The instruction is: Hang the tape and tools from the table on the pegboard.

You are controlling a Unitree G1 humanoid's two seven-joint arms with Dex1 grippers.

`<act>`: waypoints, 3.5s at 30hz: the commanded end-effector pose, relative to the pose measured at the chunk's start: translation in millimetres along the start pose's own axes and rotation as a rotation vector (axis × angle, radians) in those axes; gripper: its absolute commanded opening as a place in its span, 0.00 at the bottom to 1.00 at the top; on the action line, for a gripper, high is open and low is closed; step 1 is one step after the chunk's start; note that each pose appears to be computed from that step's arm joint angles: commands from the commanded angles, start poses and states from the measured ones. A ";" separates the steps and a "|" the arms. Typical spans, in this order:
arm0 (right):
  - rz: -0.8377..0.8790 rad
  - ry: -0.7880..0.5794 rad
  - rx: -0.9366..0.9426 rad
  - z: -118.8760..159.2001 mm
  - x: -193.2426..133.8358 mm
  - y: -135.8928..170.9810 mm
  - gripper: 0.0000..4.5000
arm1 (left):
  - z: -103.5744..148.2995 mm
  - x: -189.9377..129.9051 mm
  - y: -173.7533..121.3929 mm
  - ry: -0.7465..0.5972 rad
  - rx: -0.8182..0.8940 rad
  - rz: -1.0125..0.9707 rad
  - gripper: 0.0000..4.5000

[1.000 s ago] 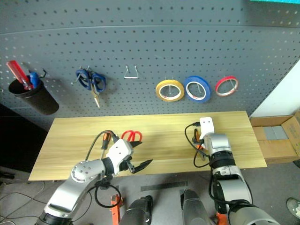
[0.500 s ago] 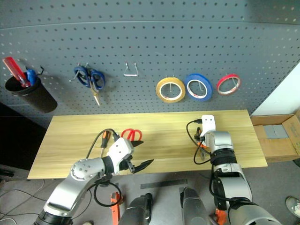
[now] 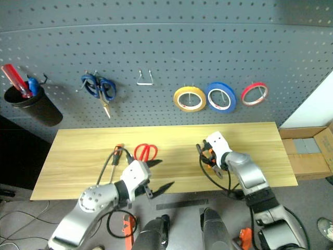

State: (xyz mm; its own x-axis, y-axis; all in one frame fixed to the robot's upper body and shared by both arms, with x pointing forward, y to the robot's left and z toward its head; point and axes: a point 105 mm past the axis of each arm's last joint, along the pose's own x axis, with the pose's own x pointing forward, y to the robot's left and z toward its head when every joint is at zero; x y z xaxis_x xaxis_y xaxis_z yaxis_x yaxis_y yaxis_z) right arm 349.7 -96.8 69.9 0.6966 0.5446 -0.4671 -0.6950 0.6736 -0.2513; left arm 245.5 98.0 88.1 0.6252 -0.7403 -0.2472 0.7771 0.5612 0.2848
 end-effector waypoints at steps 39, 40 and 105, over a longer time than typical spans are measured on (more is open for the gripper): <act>-0.109 -1.054 0.017 307.3 16.8 14.4 0.62 | 91.4 -9.7 166.5 -0.262 0.081 0.547 1.00; -0.115 -1.053 0.014 307.2 16.8 13.4 0.62 | 93.0 -8.7 167.9 -0.264 0.083 0.545 1.00; -0.268 -1.000 0.101 270.6 47.1 46.6 0.62 | 99.3 -86.4 176.1 -0.150 -0.005 0.663 1.00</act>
State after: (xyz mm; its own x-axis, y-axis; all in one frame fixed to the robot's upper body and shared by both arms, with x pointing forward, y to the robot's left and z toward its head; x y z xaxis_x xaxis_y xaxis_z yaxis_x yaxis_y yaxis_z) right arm 421.0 49.5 287.9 0.7160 0.4017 0.5709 -0.3768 0.9109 -0.1684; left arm 328.0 222.5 235.9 0.9566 -0.2869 0.0513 0.2592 0.9180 0.3001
